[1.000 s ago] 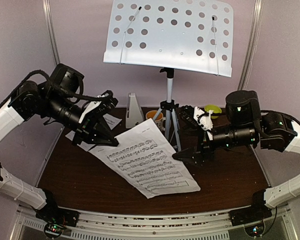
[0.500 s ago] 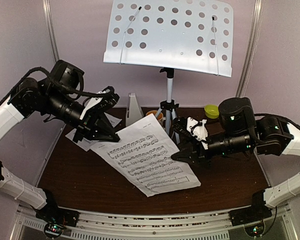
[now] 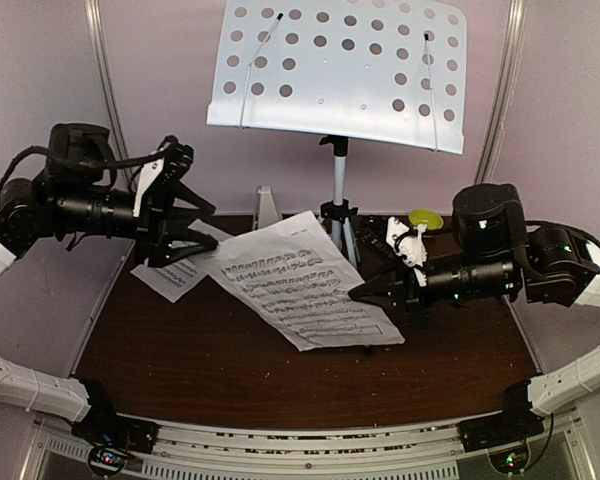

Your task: Set up the instrument practice props

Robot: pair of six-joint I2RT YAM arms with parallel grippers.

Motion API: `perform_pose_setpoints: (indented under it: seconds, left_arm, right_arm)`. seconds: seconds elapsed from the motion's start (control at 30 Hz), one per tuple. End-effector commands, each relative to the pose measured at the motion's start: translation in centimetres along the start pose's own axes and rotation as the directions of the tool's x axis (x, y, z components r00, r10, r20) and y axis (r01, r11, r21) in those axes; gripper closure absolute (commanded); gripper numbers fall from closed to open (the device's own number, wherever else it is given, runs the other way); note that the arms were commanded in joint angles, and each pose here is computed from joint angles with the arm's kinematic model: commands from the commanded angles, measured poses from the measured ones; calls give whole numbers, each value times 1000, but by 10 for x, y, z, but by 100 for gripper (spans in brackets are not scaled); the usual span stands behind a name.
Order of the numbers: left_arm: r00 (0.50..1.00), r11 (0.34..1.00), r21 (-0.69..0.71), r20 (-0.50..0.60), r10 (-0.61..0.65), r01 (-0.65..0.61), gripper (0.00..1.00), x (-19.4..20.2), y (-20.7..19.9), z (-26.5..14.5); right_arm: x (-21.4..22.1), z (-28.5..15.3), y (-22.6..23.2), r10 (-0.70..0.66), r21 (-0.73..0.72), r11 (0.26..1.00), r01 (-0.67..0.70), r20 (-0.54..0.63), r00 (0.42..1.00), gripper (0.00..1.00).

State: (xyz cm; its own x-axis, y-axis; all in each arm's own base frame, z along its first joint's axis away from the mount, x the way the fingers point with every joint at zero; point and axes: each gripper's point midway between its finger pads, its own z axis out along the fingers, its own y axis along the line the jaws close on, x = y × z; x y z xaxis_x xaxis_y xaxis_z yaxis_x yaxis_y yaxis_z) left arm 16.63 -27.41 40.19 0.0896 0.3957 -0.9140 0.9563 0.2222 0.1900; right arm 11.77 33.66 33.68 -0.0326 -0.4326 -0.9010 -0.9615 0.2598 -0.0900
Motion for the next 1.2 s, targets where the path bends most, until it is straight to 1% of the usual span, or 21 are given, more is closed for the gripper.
perform_pose_setpoints:
  seconds: [0.0, 0.07, 0.13, 0.27, 0.33, 0.43, 0.53, 0.6, 0.63, 0.7, 0.8, 0.9, 0.93, 1.03, 1.17]
  left_arm:
    - [975, 958, -281, 220, 10, 54, 37, -48, 49, -47]
    - [972, 945, -321, 234, 18, 60, 37, -56, 55, -54]
    - [968, 941, -332, 249, 27, 59, 37, -64, 58, -58]
    - [952, 933, -357, 298, 63, 50, 36, -86, 62, -70]
    - [945, 931, -363, 317, 80, 43, 36, -98, 64, -75]
    - [933, 921, -387, 344, 106, 38, 36, -116, 71, -81]
    - [929, 914, -403, 355, 105, 51, 36, -132, 82, -81]
    - [924, 911, -409, 368, 106, 58, 36, -145, 88, -81]
    - [921, 910, -410, 374, 104, 64, 36, -150, 92, -80]
    - [913, 907, -416, 394, 108, 72, 36, -162, 97, -82]
    - [903, 905, -413, 419, 94, 98, 36, -176, 106, -80]
    - [908, 906, -405, 413, 63, 122, 37, -183, 118, -67]
    - [913, 904, -408, 405, 53, 129, 37, -183, 124, -61]
    - [914, 888, -435, 404, 45, 149, 38, -186, 137, -54]
    - [912, 869, -465, 407, 41, 168, 42, -191, 152, -47]
  right_arm:
    - [-50, -37, -3, 10, -10, 1000, -8, 150, 989, 100]
    - [-68, -51, -9, 13, -3, 1000, -12, 202, 979, 100]
    - [-90, -67, -19, 20, 16, 1000, -25, 268, 963, 100]
    - [-139, -102, -47, 44, 71, 994, -80, 412, 910, 100]
    - [-165, -123, -59, 73, 73, 989, -126, 497, 864, 100]
    - [-202, -154, -80, 100, 75, 980, -184, 617, 780, 100]
    - [-223, -172, -112, 153, 90, 953, -288, 677, 720, 100]
    - [-230, -179, -134, 191, 96, 927, -363, 713, 675, 100]
    - [-234, -185, -145, 197, 93, 917, -388, 739, 644, 100]
    - [-241, -186, -160, 221, 74, 903, -422, 764, 607, 100]
    - [-245, -181, -185, 258, 68, 877, -475, 768, 586, 100]
    - [-247, -171, -206, 283, 72, 855, -514, 765, 579, 100]
    - [-245, -165, -212, 289, 85, 847, -526, 756, 587, 100]
    - [-248, -165, -224, 264, 143, 829, -540, 751, 605, 100]
    - [-243, -172, -234, 216, 238, 799, -552, 743, 633, 100]
